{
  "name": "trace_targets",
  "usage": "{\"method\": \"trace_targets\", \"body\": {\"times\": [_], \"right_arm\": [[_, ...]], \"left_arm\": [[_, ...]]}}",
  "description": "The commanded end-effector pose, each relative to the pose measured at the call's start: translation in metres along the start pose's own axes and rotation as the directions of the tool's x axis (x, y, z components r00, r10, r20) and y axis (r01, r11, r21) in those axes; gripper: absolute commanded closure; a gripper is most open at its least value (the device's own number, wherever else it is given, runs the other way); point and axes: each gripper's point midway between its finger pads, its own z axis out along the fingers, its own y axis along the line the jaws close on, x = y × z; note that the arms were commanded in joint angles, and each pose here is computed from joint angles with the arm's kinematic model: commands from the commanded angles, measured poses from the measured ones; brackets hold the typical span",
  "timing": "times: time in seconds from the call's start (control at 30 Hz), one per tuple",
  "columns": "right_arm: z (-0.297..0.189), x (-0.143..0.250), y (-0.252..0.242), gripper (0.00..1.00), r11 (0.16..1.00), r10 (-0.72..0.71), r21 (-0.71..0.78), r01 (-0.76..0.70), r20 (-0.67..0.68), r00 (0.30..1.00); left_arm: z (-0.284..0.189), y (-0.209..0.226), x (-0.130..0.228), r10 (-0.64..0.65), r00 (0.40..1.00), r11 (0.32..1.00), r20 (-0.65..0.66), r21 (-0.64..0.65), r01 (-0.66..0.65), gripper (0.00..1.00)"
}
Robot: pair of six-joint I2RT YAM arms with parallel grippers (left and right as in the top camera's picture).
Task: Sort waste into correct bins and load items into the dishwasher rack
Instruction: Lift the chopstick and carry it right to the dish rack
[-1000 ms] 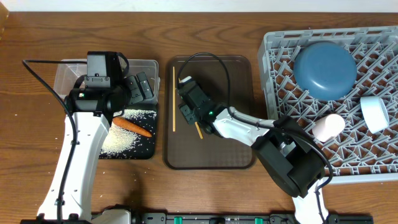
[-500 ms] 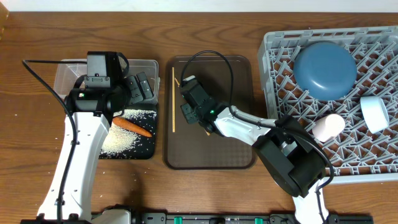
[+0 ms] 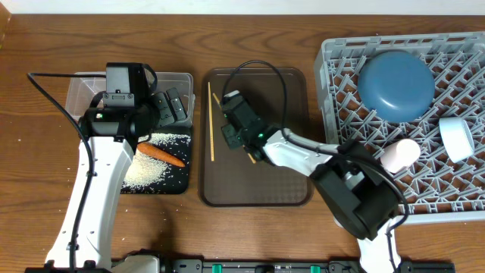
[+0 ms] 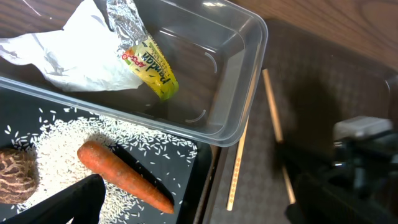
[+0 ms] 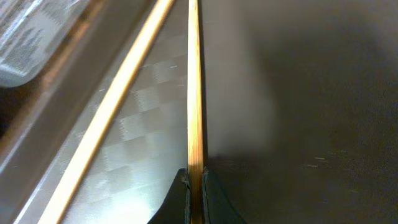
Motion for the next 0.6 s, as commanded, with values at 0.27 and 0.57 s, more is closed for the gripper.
{"method": "trace_targets", "body": {"times": [0.27,0.57], "right_arm": [[-0.092,-0.074,-0.048,0.99,0.977,0.044,0.197,-0.086,0.206,0.977],[-0.142,-0.071,-0.107,0.99,0.929,0.087,0.342,-0.142,0.173,0.981]], "left_arm": [[0.003,0.003,0.003,0.002,1.0,1.0,-0.011,-0.01,-0.002,0.02],[0.003,0.003,0.003,0.002,1.0,1.0,-0.011,-0.01,-0.002,0.02]]}}
